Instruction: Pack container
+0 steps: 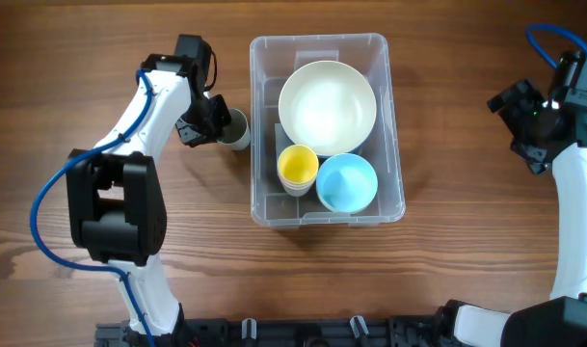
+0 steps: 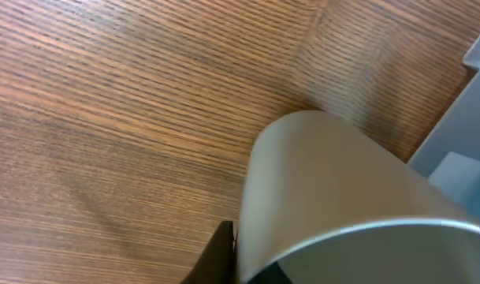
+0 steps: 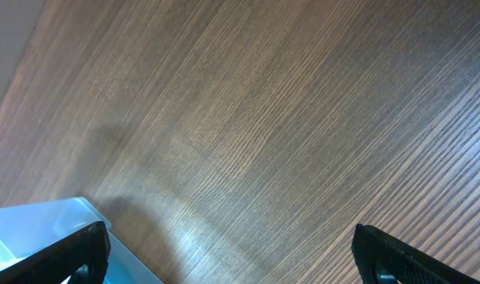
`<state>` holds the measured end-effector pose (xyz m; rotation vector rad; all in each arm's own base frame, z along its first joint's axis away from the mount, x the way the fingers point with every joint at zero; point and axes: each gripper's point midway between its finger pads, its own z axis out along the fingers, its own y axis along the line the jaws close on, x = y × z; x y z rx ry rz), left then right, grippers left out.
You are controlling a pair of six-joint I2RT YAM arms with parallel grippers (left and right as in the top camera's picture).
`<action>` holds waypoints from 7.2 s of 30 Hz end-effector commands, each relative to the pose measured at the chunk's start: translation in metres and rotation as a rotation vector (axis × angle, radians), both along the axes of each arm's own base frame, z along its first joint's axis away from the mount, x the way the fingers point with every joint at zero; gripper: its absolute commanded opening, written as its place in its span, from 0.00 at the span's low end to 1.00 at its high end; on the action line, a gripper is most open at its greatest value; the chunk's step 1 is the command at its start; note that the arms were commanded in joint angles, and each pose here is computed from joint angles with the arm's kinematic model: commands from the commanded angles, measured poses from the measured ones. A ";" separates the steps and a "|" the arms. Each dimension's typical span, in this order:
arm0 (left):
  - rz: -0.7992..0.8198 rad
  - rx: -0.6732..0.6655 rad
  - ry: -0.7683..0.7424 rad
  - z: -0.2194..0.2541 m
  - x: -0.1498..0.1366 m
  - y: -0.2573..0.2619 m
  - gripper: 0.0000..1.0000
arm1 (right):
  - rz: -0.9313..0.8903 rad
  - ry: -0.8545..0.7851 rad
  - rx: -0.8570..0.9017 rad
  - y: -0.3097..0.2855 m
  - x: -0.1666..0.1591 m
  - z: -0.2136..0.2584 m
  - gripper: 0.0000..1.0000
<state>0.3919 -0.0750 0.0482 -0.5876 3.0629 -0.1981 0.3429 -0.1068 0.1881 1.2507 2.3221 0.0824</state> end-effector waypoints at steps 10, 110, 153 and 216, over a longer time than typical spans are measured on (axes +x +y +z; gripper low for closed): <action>-0.114 -0.037 -0.407 0.200 -0.049 -0.029 0.04 | -0.014 -0.006 0.006 -0.002 0.003 0.001 1.00; 0.013 0.216 -1.087 0.057 -0.181 0.081 1.00 | -0.014 -0.005 0.006 -0.002 0.003 0.000 1.00; 0.013 0.216 -1.086 0.057 -0.181 0.081 1.00 | 0.909 -0.774 -0.523 0.138 -0.118 0.002 1.00; 0.013 0.216 -1.087 0.057 -0.181 0.081 1.00 | 0.926 -0.790 -0.511 0.142 -0.119 -0.044 1.00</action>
